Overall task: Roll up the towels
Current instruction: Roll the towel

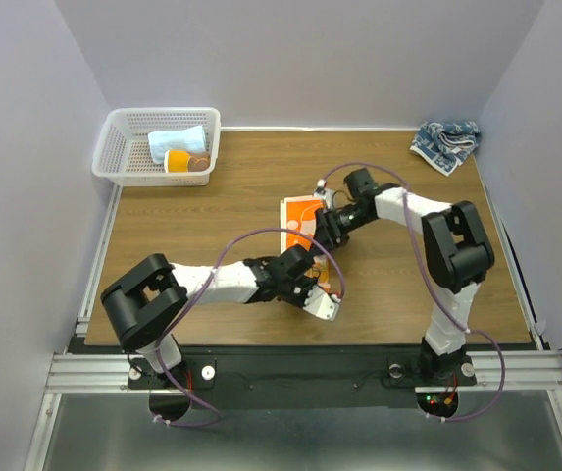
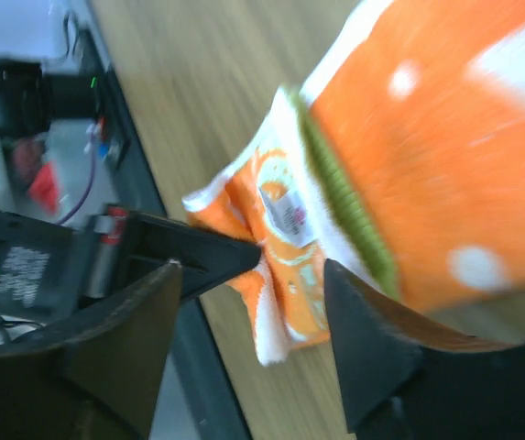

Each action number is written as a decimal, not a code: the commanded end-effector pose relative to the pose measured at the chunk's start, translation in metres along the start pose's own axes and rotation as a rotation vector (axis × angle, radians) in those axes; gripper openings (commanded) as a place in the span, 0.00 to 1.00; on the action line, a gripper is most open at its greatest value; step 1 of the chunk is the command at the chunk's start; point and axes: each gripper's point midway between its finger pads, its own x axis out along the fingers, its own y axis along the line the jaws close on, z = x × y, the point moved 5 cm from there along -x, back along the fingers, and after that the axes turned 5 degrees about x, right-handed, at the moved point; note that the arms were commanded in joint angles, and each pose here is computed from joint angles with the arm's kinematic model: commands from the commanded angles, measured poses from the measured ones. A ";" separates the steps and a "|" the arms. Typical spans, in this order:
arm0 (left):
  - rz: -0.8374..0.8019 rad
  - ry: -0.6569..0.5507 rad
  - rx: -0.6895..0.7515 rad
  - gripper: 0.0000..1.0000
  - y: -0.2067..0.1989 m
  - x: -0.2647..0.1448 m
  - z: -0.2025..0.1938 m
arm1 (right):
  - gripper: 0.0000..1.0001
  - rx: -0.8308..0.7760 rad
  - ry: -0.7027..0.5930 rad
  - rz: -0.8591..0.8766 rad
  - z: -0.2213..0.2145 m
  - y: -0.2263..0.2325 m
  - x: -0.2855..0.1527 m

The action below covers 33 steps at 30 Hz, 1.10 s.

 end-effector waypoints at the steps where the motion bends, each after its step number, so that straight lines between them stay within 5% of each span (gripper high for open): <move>1: -0.268 -0.073 -0.197 0.03 -0.019 -0.001 0.002 | 0.70 -0.167 -0.175 -0.147 0.038 0.028 -0.054; 6: -0.405 -0.113 -0.361 0.03 -0.022 -0.005 -0.002 | 0.93 -0.222 -0.316 -0.301 0.037 0.041 -0.114; 10: -0.518 -0.153 -0.471 0.04 -0.015 -0.003 -0.007 | 1.00 -0.296 -0.385 -0.407 0.022 0.060 -0.150; 22: -0.917 -0.243 -0.867 0.06 -0.017 0.025 -0.040 | 0.89 -0.506 -0.252 -0.396 -0.062 0.108 -0.145; 33: -0.956 -0.204 -1.024 0.06 -0.012 0.046 -0.075 | 0.75 -0.767 -0.112 -0.617 -0.051 0.081 -0.045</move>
